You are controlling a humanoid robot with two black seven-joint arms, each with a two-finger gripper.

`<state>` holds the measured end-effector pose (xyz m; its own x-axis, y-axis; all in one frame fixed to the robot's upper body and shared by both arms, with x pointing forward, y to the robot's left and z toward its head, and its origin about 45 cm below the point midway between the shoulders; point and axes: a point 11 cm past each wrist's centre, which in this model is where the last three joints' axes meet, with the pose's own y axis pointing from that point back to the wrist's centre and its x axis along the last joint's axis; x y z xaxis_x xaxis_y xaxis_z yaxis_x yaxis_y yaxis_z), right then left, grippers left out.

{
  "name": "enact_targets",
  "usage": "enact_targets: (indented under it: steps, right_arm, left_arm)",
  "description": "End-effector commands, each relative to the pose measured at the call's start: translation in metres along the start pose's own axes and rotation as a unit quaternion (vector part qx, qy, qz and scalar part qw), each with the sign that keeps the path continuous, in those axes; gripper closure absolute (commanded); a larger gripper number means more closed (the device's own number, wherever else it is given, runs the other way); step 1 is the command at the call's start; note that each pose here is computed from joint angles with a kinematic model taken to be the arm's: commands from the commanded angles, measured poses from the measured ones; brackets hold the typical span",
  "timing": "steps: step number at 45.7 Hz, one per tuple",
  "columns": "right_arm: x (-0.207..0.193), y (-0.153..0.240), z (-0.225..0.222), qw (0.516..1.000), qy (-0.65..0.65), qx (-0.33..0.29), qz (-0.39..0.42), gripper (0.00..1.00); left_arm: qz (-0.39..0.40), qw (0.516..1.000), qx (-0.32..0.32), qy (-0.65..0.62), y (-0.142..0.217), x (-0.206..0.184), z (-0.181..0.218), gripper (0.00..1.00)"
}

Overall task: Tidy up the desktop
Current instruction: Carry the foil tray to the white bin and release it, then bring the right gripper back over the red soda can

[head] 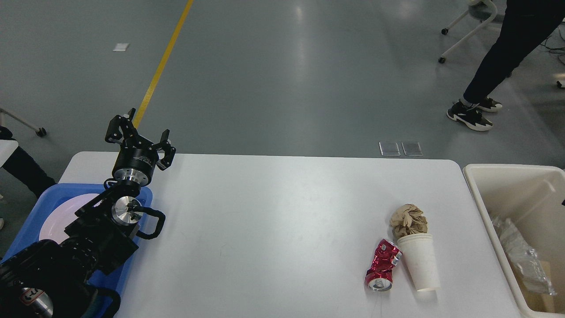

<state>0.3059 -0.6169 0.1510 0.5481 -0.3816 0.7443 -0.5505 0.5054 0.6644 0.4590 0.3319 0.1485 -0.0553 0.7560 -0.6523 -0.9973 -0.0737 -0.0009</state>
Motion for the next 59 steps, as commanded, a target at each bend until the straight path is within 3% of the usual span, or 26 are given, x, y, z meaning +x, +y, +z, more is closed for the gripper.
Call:
enact_targets:
  steps: [1, 4, 12, 22, 31, 43, 51, 59]
  right_arm:
    - [-0.005, 0.000, -0.005, 1.000, -0.001, 0.006, -0.011, 0.00]
    - [-0.013, -0.002, -0.024, 0.999, 0.004, 0.022, -0.025, 0.00]
    - [0.022, 0.015, -0.093, 0.996, 0.020, 0.086, -0.026, 0.00]
    - [0.056, 0.069, -0.184, 0.980, 0.117, 0.154, -0.051, 0.00]
    - [0.072, 0.156, -0.253, 0.943, 0.167, 0.206, -0.199, 0.00]
    - [0.066, 0.239, -0.283, 0.884, 0.241, 0.211, -0.341, 0.00]
    - [0.051, 0.239, -0.285, 0.874, 0.249, 0.213, -0.358, 0.00]
    - [-0.018, 0.192, -0.270, 0.861, 0.227, 0.206, -0.406, 0.00]
  left_arm:
    - [0.000, 1.000, 0.000, 0.000, 0.000, 0.000, 0.000, 0.04]
    - [0.000, 1.000, 0.000, 0.000, 0.000, 0.000, 0.000, 0.04]
    - [0.000, 1.000, 0.000, 0.000, 0.000, 0.000, 0.000, 0.04]
    - [0.000, 1.000, 0.000, 0.000, 0.000, 0.000, 0.000, 0.04]
    - [0.000, 1.000, 0.000, 0.000, 0.000, 0.000, 0.000, 0.04]
    - [0.000, 1.000, 0.000, 0.000, 0.000, 0.000, 0.000, 0.04]
    - [0.000, 1.000, 0.000, 0.000, 0.000, 0.000, 0.000, 0.04]
    - [0.000, 1.000, 0.000, 0.000, 0.000, 0.000, 0.000, 0.04]
